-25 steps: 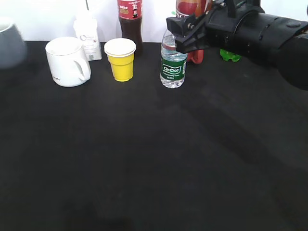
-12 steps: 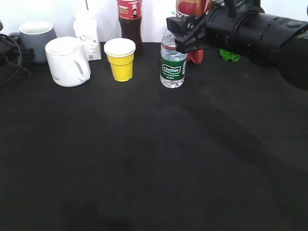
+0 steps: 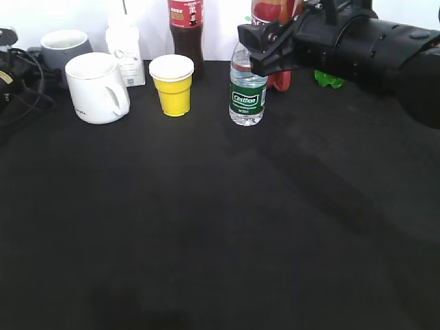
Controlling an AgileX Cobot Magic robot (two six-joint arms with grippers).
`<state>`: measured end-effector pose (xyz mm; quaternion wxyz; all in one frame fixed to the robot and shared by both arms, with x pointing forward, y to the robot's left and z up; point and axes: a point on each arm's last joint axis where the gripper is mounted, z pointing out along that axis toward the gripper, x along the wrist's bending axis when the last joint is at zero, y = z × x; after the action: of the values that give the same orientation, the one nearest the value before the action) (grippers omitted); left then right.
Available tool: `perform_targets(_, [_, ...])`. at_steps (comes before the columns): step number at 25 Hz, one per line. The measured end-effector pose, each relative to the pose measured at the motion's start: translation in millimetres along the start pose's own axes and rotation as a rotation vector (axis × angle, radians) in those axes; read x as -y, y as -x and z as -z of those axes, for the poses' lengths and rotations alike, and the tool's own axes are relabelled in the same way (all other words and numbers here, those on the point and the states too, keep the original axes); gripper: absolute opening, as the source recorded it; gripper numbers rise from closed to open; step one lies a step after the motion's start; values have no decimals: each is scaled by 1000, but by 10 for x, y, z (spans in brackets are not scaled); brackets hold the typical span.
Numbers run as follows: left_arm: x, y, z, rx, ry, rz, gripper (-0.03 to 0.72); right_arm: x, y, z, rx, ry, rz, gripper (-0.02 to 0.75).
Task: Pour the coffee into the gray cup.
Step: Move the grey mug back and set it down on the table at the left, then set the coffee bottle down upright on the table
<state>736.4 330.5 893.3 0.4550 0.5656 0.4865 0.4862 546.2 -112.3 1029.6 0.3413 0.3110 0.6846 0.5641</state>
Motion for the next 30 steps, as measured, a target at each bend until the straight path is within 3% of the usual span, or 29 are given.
perform_targets(6, [29, 6, 61, -4, -10, 15, 228, 0, 0, 0, 0, 0, 0, 533])
perform_targets(17, [-78, 45, 603, -9, -22, 40, 297, 0, 0, 0, 0, 0, 0, 533])
perform_targets(23, [-188, 149, 1613, -5, -63, 62, 302, 0, 5, 0, 5, 0, -9, 533])
perform_targets(26, [-498, 233, 2124, 9, -11, 48, 303, -36, 50, 21, 47, 11, -76, 533])
perform_targets(30, [-946, 374, 2508, 67, 16, -15, 303, -239, 213, 175, 118, 53, -102, 533])
